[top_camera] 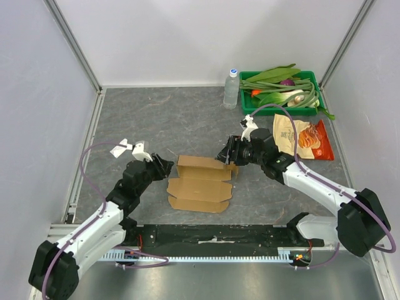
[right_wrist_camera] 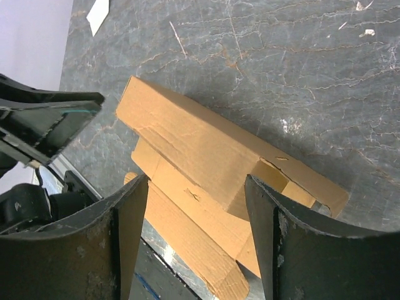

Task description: Fold the paper box

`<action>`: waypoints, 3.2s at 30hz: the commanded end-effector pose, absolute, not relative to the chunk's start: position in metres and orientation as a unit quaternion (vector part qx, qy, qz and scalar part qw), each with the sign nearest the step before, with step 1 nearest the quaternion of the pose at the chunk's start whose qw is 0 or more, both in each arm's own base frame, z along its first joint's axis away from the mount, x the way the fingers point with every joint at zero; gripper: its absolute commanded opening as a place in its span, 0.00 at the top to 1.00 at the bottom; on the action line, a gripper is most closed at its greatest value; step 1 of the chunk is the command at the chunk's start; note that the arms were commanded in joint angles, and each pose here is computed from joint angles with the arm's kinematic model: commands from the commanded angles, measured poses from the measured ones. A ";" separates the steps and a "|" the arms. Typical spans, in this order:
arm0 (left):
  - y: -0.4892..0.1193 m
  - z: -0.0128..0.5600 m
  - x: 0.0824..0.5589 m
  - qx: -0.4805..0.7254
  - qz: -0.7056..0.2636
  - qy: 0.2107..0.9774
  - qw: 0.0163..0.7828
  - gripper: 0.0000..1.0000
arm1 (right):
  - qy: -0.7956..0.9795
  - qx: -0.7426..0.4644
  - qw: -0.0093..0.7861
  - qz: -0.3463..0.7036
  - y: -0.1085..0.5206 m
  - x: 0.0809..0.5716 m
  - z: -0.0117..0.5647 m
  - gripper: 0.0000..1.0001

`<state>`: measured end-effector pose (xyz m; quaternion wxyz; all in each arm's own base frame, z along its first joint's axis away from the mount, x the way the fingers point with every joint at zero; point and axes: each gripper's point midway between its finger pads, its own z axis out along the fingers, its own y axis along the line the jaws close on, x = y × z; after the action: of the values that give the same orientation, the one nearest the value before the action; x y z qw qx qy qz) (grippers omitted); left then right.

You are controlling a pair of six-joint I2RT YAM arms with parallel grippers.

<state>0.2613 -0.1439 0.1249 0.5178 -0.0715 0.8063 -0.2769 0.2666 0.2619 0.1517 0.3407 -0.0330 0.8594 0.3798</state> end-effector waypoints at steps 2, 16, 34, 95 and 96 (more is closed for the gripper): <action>-0.146 0.096 0.256 -0.060 -0.227 0.832 0.502 0.56 | 0.853 -0.073 0.342 0.389 0.263 0.257 0.167 0.29; -0.166 0.070 0.263 -0.054 -0.106 0.849 0.515 0.59 | 0.853 -0.072 0.329 0.399 0.264 0.251 0.162 0.30; -0.192 0.083 0.281 -0.010 -0.144 0.814 0.563 0.59 | 0.848 -0.060 0.313 0.423 0.279 0.253 0.154 0.35; -0.160 0.144 0.299 -0.099 -0.104 0.753 0.642 0.98 | 0.791 0.055 0.339 0.507 0.310 0.286 0.205 0.85; -0.157 0.146 0.299 -0.103 -0.100 0.752 0.644 0.98 | 0.813 0.051 0.331 0.476 0.304 0.284 0.194 0.69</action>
<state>0.2924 -0.1621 0.1185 0.6215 -0.0565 0.7757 -0.0939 0.2780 0.3058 0.1807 0.3051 0.0876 0.8041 0.5026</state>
